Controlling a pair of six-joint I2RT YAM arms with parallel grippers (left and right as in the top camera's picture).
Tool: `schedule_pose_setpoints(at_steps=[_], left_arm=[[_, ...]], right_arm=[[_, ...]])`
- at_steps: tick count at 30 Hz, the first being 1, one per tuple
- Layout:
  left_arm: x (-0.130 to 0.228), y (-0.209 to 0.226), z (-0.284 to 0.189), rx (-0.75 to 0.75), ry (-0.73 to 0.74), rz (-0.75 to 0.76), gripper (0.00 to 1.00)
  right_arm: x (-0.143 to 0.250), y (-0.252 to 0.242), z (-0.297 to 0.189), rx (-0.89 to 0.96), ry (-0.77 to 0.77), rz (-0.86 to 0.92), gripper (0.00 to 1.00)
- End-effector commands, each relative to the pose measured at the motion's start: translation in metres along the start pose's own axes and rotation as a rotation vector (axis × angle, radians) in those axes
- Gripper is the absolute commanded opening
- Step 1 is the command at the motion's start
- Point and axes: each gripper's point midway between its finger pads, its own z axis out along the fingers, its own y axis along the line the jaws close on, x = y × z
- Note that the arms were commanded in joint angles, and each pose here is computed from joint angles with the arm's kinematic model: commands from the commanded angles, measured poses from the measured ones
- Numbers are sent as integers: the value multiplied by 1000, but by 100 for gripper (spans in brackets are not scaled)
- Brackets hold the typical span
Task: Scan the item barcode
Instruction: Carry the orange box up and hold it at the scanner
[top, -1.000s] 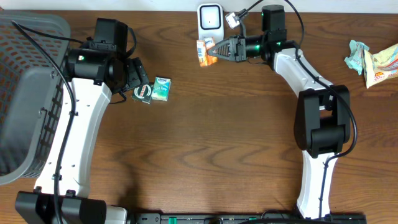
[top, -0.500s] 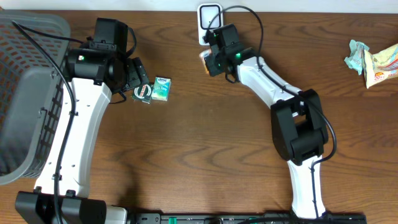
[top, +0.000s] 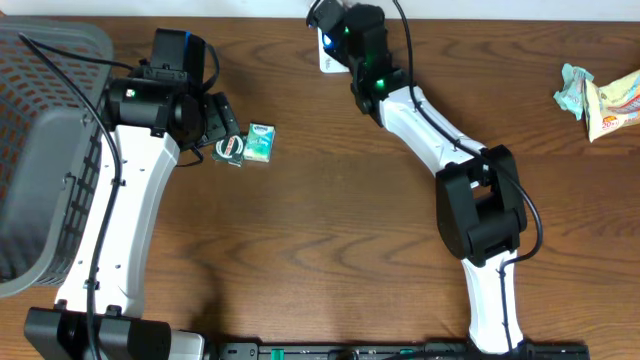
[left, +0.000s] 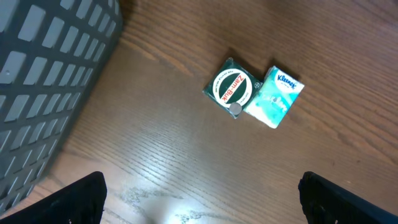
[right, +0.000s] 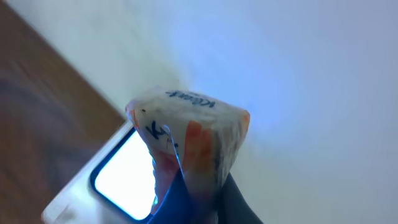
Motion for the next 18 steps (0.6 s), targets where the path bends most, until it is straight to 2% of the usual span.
schedule_pose_setpoints(at_steps=[1,5,13,18], left_arm=[[-2,1,-1,-8,-6,-14,98],[-2,1,-1,-8,-6,-14,98],[-2,1,-1,-8,-6,-14,98],[-2,1,-1,-8,-6,-14,98]], right_arm=[[-5,6,6,-37,-60,-81,1],[11,5,14,-28,-35,-67,1],[35,6,19,-122,-19,112,1],[58,4,19,-137,53,110,1]])
